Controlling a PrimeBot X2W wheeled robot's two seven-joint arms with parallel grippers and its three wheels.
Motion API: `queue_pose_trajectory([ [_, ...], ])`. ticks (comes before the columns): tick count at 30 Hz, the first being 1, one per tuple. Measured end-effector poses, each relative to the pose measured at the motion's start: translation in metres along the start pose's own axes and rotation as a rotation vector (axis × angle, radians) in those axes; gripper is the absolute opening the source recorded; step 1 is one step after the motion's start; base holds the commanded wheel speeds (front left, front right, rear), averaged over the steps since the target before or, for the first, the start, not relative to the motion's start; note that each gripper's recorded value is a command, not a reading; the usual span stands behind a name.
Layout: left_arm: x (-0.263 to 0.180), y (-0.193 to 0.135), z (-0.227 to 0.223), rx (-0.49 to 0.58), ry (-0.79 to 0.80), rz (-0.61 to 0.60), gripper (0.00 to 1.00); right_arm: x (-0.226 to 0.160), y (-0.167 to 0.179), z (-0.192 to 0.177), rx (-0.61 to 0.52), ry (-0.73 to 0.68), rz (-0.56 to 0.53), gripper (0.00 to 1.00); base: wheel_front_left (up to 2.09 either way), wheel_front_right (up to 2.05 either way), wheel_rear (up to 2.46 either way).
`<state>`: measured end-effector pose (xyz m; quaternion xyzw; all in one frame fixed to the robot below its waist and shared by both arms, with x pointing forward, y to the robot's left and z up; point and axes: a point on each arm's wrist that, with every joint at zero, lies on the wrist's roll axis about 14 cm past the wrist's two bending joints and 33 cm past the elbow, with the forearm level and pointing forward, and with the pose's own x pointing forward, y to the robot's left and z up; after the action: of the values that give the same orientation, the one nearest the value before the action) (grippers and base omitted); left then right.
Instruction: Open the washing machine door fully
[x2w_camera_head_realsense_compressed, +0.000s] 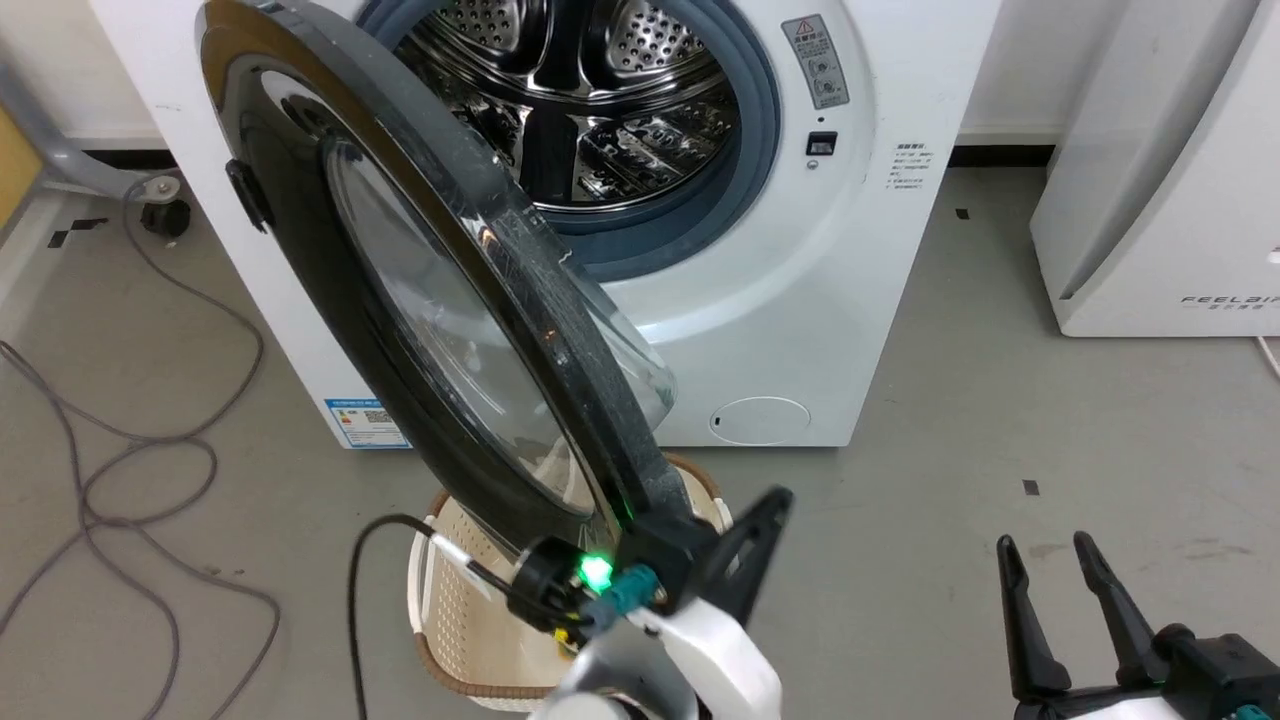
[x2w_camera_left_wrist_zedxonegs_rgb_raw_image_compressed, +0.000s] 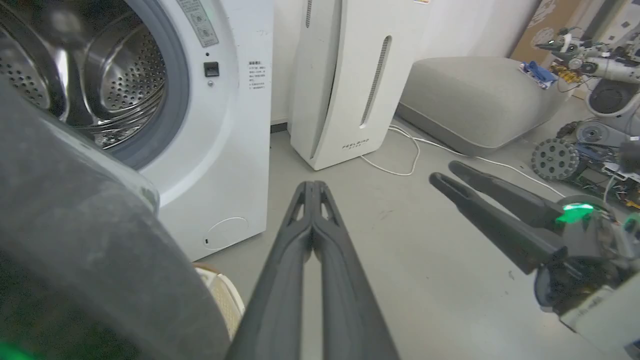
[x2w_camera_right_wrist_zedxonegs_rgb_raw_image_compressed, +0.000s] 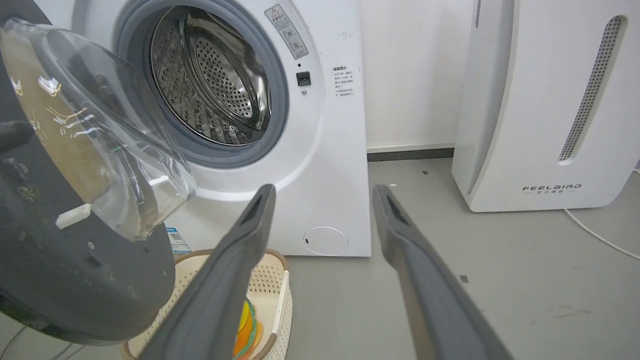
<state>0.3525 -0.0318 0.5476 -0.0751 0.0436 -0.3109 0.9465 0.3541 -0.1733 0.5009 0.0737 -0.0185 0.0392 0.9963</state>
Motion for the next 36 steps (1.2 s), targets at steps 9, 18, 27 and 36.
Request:
queue_pose_trajectory([
  [9,0.011,0.017,0.0,-0.01,-0.026,0.068,0.0,-0.004,-0.003,-0.002,0.011,0.005,-0.012,1.0,0.0,0.0,0.0],
  [18,0.002,0.031,0.001,-0.023,-0.043,0.144,0.0,0.0,0.004,-0.001,0.022,0.0,0.01,1.0,0.0,0.0,0.0],
  [27,-0.033,0.049,0.003,-0.087,-0.084,0.27,0.0,0.01,0.024,0.001,0.028,-0.009,0.076,1.0,0.0,0.0,0.0],
  [36,-0.085,0.078,0.014,-0.061,-0.142,0.447,0.0,0.017,0.047,-0.002,0.04,0.0,0.147,1.0,0.0,0.0,0.0],
])
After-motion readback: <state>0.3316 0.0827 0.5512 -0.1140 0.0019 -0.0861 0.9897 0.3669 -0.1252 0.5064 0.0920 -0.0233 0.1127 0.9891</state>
